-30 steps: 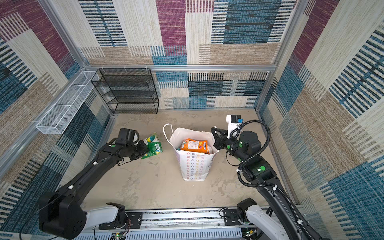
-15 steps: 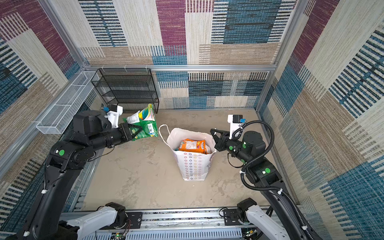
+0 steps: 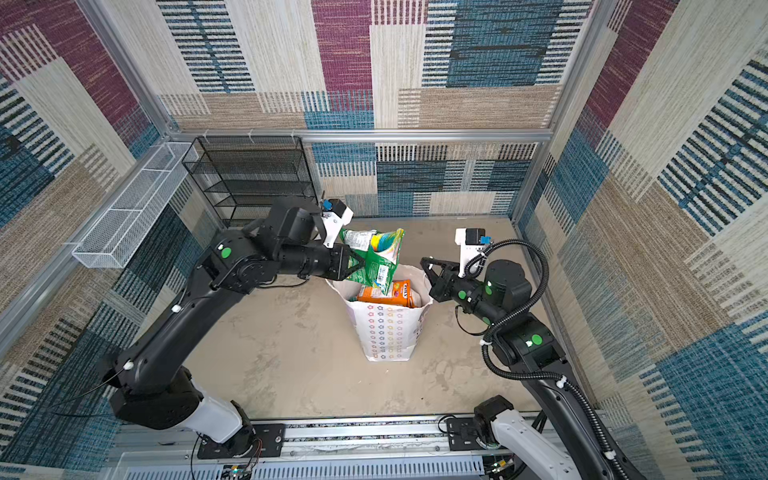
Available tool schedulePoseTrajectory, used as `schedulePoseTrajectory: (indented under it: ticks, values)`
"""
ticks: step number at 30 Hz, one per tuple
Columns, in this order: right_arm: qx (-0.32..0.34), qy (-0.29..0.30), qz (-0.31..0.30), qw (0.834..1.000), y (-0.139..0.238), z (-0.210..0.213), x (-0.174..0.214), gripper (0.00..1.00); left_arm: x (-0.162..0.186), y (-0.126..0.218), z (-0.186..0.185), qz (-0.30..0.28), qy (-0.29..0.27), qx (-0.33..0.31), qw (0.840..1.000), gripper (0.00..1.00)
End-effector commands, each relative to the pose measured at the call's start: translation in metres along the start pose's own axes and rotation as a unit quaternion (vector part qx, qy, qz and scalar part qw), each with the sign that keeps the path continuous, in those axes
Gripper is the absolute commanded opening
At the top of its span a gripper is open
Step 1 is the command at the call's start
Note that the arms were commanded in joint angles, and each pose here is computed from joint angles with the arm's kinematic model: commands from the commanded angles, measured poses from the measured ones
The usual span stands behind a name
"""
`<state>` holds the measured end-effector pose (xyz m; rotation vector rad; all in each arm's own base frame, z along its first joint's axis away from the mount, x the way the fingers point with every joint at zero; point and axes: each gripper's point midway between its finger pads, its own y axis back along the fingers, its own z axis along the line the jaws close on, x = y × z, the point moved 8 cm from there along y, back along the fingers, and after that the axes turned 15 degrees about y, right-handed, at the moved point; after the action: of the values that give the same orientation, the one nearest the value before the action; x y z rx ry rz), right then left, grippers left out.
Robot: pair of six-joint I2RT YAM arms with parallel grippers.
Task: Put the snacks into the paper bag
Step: 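Lift the green packet and carry it over the bag with the left gripper, then lower the green packet down into the bag with the left gripper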
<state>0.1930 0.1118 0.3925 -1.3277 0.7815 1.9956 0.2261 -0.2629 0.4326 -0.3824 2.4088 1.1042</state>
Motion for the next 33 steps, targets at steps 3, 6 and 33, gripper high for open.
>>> schedulePoseTrajectory:
  ticks: [3,6,33]
  values:
    - [-0.008,-0.001,-0.025,1.000,0.003,0.004,-0.009,0.00,0.003,-0.031,0.004,-0.002,0.014,-0.055,0.998,0.15]
    - [-0.008,-0.003,-0.021,1.000,0.003,0.003,-0.005,0.00,0.004,-0.051,0.009,0.011,0.019,-0.076,0.997,0.15]
    - [-0.023,-0.001,-0.029,0.999,0.011,0.007,-0.002,0.00,0.053,-0.079,0.012,0.042,0.040,-0.102,0.993,0.16]
